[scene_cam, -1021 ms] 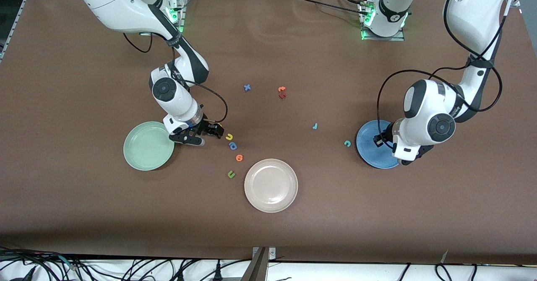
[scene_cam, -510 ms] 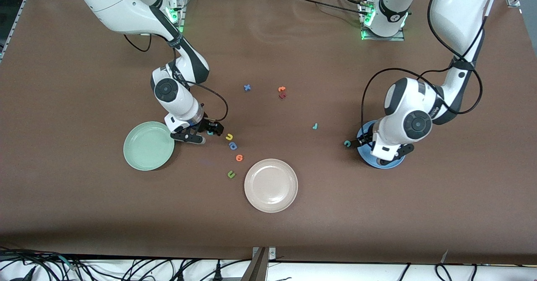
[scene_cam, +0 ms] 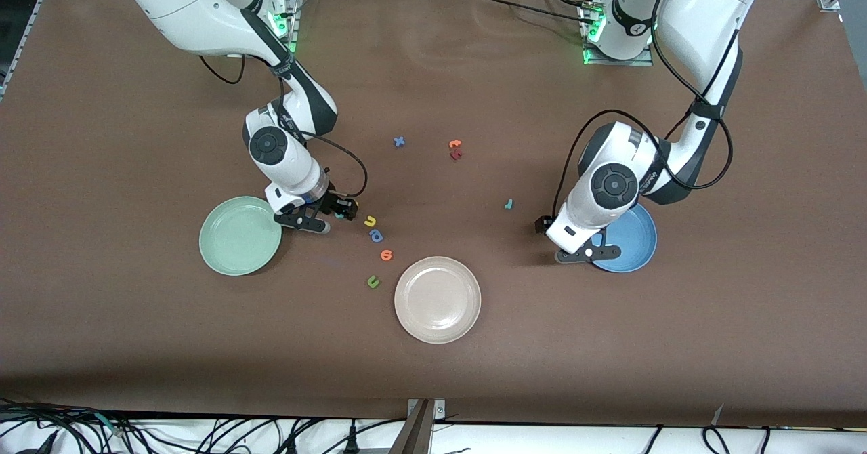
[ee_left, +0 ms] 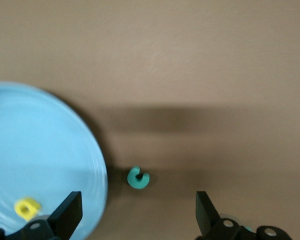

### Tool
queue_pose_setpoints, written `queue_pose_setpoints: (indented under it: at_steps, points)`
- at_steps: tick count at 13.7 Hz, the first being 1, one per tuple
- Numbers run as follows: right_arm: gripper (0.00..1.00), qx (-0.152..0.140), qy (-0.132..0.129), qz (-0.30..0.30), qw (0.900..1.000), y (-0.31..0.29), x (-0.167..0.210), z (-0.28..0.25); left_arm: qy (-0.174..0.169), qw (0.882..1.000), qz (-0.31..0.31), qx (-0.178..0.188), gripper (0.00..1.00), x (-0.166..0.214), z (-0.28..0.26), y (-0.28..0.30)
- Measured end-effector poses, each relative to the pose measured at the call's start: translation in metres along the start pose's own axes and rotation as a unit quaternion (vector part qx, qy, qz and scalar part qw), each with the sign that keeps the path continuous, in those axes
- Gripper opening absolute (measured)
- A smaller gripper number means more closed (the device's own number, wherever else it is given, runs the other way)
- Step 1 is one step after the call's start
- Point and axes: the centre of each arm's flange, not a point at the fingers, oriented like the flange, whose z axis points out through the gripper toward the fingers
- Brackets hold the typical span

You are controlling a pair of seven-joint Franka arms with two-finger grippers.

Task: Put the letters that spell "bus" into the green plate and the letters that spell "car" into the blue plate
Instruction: 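Carry the teal p to the green plate while the left gripper grasps teal c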

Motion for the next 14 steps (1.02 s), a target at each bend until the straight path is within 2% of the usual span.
queue_pose_setpoints:
  at_steps: [2,3,6,9,12,14]
  points:
    - [0.36,0.002,0.003,-0.001,1.000,-0.002,0.000,-0.003,0.006,0.994,0.109,0.000,1.00,0.005,-0.005,-0.005]
    - [0.31,0.002,0.003,-0.001,1.000,-0.002,0.000,-0.004,0.005,0.987,0.158,0.001,1.00,0.005,-0.004,-0.006]
    - [0.31,-0.008,0.002,-0.004,1.000,0.004,0.006,-0.006,0.002,0.960,0.279,0.000,1.00,0.003,-0.001,-0.001]
    - [0.31,-0.052,-0.024,-0.038,0.998,0.018,0.030,-0.038,-0.001,0.929,0.369,-0.003,1.00,-0.003,0.003,0.009]
    - [0.31,-0.077,-0.027,-0.082,0.993,0.040,0.060,-0.087,0.004,0.904,0.427,-0.005,0.98,-0.008,0.020,0.005]
    - [0.31,-0.085,-0.025,-0.118,0.989,0.067,0.076,-0.099,0.009,0.890,0.457,-0.008,0.97,-0.011,0.034,-0.001]
